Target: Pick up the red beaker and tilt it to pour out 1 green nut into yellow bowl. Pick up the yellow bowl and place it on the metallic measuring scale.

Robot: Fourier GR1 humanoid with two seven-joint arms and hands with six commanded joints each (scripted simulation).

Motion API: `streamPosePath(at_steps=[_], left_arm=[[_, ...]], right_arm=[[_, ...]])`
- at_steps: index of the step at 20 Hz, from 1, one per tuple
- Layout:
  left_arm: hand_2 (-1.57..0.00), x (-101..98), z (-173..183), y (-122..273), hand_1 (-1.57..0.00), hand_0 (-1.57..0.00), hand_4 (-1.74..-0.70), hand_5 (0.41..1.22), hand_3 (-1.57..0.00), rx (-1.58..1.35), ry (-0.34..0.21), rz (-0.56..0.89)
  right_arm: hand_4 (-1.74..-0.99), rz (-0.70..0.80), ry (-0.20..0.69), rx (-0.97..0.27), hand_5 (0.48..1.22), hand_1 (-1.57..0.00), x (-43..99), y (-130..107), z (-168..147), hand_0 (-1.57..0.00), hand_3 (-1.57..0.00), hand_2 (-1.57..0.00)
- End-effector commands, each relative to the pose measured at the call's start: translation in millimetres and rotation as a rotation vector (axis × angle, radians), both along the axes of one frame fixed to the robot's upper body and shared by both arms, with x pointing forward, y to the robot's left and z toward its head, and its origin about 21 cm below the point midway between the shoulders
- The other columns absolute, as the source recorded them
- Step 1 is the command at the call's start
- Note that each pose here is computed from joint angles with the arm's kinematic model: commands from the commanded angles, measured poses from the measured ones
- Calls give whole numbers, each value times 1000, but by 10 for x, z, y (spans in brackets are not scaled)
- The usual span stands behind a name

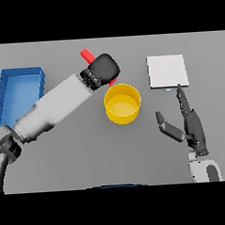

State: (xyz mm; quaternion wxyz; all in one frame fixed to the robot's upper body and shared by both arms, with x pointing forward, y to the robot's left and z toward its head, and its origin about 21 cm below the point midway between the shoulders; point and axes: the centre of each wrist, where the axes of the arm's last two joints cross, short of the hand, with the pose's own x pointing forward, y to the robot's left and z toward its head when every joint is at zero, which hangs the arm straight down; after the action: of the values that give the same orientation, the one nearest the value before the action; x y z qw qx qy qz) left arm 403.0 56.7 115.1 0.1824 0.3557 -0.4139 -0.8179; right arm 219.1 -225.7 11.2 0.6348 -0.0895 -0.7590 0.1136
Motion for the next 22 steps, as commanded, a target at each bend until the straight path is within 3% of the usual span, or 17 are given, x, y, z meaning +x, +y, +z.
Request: streamPosePath(at_steps=[1, 7, 10, 13, 19, 22], left_arm=[[-1571, -9, 5, -51, -1571, -1571, -1725, 1219, -1571, 49, -28, -3], [-1571, -24, -32, -183, -1571, -1571, -1735, 1221, -1571, 246, -101, -140], [-1571, -14, -19, -266, -1571, -1571, -1735, 1221, -1571, 363, -187, -192], [-1571, -4, -19, -345, -1571, -1571, -1734, 1221, -1571, 445, -233, -242], [-1571, -68, -17, -537, -1571, -1571, -1722, 1221, -1571, 554, -305, -319], [-1571, -2, 110, -540, -1571, -1571, -1721, 1221, -1571, 587, -327, -349]], right_arm=[[-1193, 8, -1, 5, 648, 1, -3, 5, -8, 1, 1, 1], [-1179, -10, 13, 4, 627, 1, -12, -1, 9, 1, 1, 1], [-1164, -3, 24, 11, 625, 1, 14, 56, 11, 1, 1, 1], [-1153, -11, 21, -20, 627, 1, 9, -2, -21, 1, 1, 1], [-1154, -28, 19, -12, 634, 1, 18, -16, 6, 1, 1, 1], [-1152, -23, 12, -2, 635, 1, 28, 4, -4, 1, 1, 1]])
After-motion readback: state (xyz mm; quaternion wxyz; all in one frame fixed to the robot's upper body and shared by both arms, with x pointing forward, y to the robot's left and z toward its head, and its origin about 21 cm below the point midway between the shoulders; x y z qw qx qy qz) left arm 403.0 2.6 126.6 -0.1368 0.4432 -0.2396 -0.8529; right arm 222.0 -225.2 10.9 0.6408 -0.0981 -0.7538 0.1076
